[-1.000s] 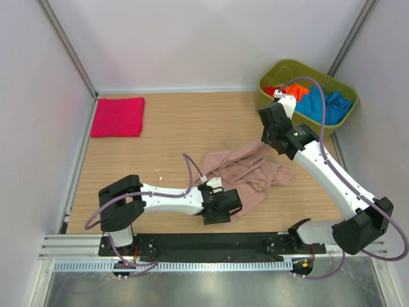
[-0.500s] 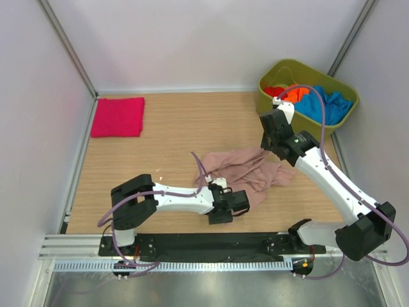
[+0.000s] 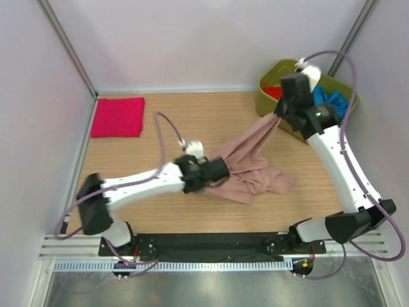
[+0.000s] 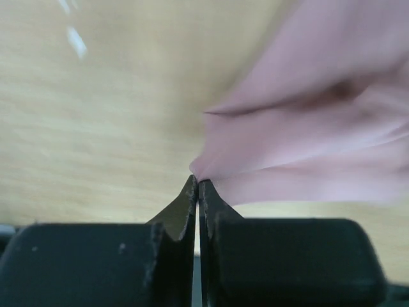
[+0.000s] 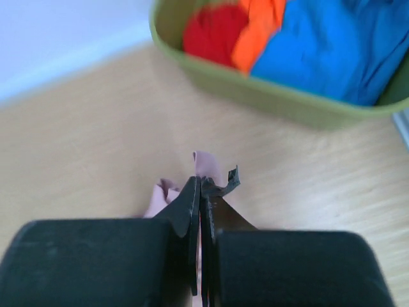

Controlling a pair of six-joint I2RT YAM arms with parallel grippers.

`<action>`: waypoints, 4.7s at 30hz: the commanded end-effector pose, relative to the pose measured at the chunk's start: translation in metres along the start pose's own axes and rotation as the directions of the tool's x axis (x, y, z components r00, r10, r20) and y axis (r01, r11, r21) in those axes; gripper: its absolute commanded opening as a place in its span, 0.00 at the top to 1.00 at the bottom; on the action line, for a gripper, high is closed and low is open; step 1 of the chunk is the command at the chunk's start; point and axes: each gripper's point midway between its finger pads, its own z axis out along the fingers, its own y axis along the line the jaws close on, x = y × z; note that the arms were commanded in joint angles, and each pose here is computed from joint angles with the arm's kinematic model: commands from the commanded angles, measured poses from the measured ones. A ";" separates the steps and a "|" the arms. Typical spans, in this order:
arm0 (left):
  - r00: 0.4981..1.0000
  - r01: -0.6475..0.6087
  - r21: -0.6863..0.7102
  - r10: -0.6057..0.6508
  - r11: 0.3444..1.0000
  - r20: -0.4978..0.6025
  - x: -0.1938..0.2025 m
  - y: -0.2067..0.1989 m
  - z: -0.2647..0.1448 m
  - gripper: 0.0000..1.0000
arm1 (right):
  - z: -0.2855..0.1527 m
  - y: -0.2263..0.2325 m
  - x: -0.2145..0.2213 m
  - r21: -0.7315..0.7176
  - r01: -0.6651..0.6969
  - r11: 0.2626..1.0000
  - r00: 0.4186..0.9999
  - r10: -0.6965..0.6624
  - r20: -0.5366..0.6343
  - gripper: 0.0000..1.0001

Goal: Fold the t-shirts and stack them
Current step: Flatten the tshirt out

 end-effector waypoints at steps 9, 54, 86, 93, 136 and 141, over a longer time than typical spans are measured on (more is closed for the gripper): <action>0.687 0.156 -0.072 -0.056 0.985 0.724 -0.254 0.197 -0.250 1.00 | -0.188 -0.053 -0.202 -0.256 -0.304 0.918 0.746 0.396 0.535 0.99; 0.319 0.333 0.319 -0.424 0.888 0.848 -0.344 0.277 -0.317 1.00 | -0.266 0.003 -0.253 -0.612 0.009 0.791 0.618 0.477 0.625 0.99; 0.454 0.366 0.075 -0.248 0.928 0.855 -0.420 0.269 -0.235 1.00 | -0.151 0.073 -0.272 -0.512 0.106 0.852 0.723 0.288 0.629 0.99; 0.307 0.377 0.143 -0.269 0.915 0.913 -0.447 0.287 -0.291 1.00 | -0.169 0.040 -0.303 -0.332 0.194 0.923 0.590 0.161 0.791 0.99; 0.874 0.366 -0.039 -0.329 0.930 0.358 -0.134 0.274 -0.058 1.00 | -0.084 -0.079 0.144 -0.183 -0.207 0.961 0.964 0.169 -0.205 0.99; 0.734 0.385 0.036 -0.329 0.922 0.594 -0.194 0.288 -0.129 1.00 | -0.121 -0.063 0.034 -0.292 -0.119 0.949 0.986 0.147 0.075 0.99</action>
